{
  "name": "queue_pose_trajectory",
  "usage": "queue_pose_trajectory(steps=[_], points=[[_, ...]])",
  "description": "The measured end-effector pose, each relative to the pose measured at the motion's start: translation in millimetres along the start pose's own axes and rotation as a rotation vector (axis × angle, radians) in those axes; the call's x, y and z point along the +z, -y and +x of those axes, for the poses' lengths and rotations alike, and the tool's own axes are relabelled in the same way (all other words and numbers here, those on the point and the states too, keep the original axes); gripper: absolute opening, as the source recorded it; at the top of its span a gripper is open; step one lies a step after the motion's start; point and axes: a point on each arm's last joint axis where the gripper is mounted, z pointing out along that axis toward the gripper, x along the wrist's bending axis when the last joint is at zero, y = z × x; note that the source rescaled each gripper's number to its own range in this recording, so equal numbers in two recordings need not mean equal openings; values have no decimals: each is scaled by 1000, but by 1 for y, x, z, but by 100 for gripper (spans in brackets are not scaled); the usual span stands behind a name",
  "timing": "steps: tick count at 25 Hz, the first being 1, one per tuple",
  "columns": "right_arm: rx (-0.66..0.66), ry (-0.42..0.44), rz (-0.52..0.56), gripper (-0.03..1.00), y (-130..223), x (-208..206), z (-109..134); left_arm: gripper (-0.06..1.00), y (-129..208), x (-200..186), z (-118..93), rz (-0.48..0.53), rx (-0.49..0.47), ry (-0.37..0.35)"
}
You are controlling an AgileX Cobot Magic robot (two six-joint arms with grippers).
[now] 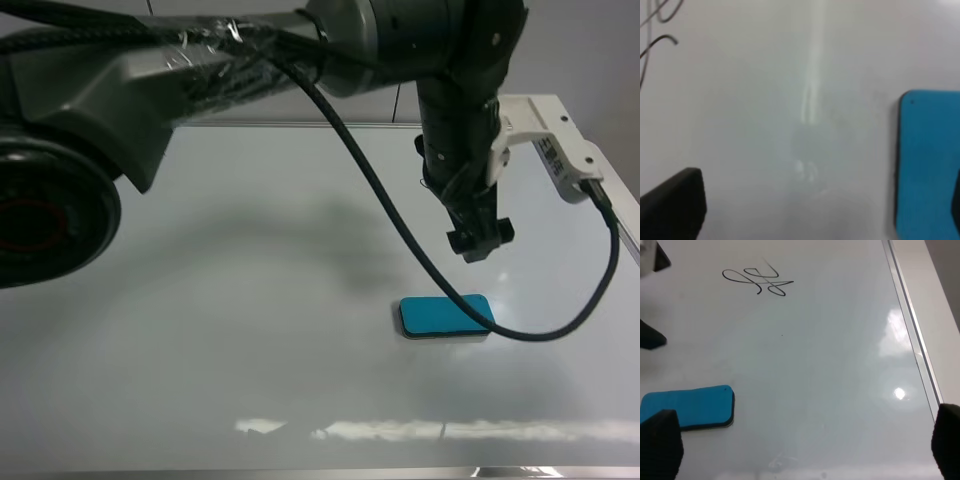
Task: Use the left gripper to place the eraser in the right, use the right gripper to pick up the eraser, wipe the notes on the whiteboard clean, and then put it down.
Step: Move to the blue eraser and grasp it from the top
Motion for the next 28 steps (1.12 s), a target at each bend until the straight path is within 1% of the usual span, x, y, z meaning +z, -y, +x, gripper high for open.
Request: queue_pose_trajectory(steps=[1,3,5,6,8,9,10,13,14,17,18,19,20,21,23,24,25,27,28], points=[[0,0,0,100,0,0,0,100,0,0,0,0,0,0],[0,0,0,100,0,0,0,100,14,-22,30,7,-59,-34],[0,0,0,100,0,0,0,100,31,-50,63,1,-138,-81],[0,0,0,100,0,0,0,100,49,-85,93,-21,-219,-139],[0,0,0,100,0,0,0,100,70,-120,119,-45,-304,-199],[0,0,0,100,0,0,0,100,70,-120,119,-45,-304,-199],[0,0,0,100,0,0,0,100,94,-157,141,-71,-395,-261],[0,0,0,100,0,0,0,100,135,-221,166,-110,-541,-365],[0,0,0,100,0,0,0,100,135,-221,166,-110,-541,-365],[0,-1,0,100,0,0,0,100,174,-279,175,-157,-670,-475],[0,-1,0,100,0,0,0,100,202,-310,173,-165,-755,-531],[0,-1,0,100,0,0,0,100,221,-327,170,-164,-807,-564],[0,-1,0,100,0,0,0,100,234,-343,163,-166,-843,-595],[0,-1,0,100,0,0,0,100,249,-352,157,-156,-886,-611],[0,-1,0,100,0,0,0,100,277,-377,136,-143,-962,-666],[0,-1,0,100,0,0,0,100,287,-382,125,-133,-988,-680],[0,-1,0,100,0,0,0,100,296,-395,107,-144,-1005,-717],[0,-1,0,100,0,0,0,100,305,-403,81,-154,-1015,-765],[0,-1,0,100,0,0,0,100,305,-403,81,-154,-1015,-765]])
